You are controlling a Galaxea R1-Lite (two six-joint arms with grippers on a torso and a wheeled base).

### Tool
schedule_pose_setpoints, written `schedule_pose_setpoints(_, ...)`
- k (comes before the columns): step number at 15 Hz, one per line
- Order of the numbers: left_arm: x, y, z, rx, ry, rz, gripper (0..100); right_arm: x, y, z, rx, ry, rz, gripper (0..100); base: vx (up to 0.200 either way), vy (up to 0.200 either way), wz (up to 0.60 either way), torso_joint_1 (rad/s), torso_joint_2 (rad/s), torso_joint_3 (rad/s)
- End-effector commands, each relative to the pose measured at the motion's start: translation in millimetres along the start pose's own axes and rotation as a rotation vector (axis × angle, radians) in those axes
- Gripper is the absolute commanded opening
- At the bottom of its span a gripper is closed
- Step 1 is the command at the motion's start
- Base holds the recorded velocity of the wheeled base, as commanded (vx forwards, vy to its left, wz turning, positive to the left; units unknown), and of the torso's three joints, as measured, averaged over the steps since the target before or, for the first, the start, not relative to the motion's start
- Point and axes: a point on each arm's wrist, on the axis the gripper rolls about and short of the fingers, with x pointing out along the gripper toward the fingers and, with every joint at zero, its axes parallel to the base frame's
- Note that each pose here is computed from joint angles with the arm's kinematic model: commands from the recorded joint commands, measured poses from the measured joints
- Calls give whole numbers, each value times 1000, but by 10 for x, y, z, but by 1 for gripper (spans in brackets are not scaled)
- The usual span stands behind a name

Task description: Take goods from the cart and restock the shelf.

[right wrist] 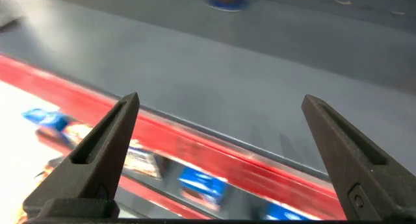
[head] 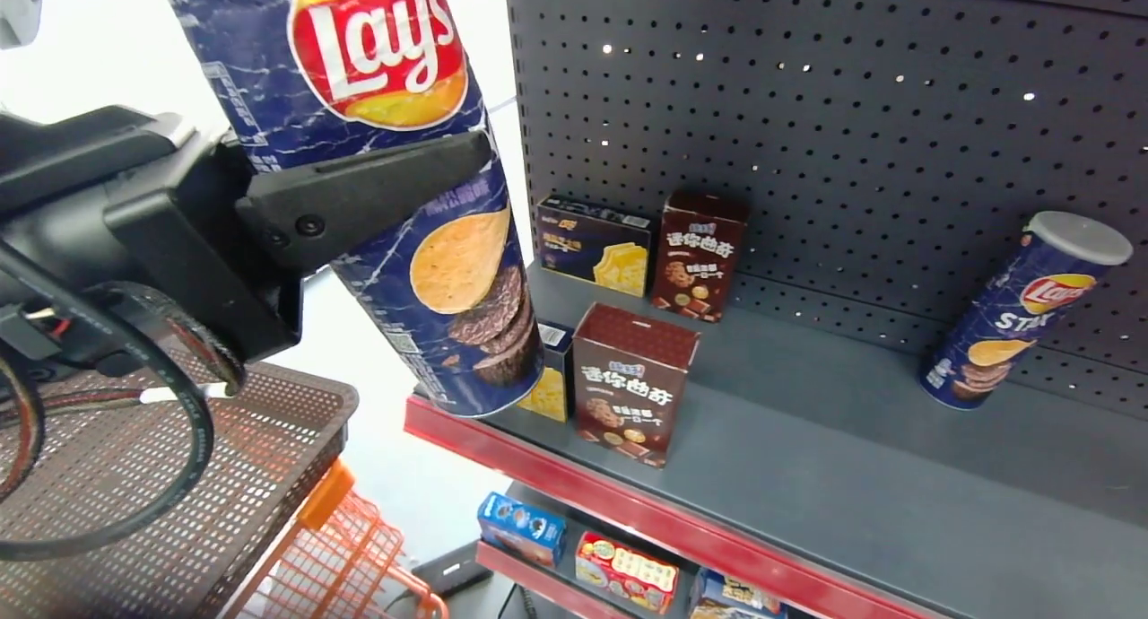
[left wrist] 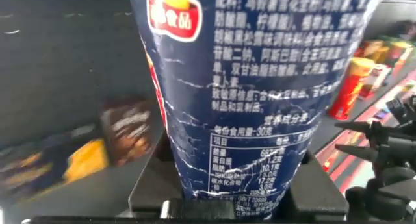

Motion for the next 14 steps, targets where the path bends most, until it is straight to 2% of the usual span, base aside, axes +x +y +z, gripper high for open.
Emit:
schedule_pose_setpoints(1, 22, -22, -23, -9, 7, -13, 0, 1, 0, -1, 0, 2, 0, 100, 0, 0, -600, 2, -2, 7)
schedule_pose_setpoints(9, 20, -21, -50, -15, 16, -12, 0, 1, 0, -1, 0, 2, 0, 100, 0, 0, -600, 5, 3, 1)
schedule_pose_setpoints(14, -17, -36, -138, -30, 42, -11, 0, 1, 0, -1, 2, 2, 0, 100, 0, 0, 0, 0, 0, 0)
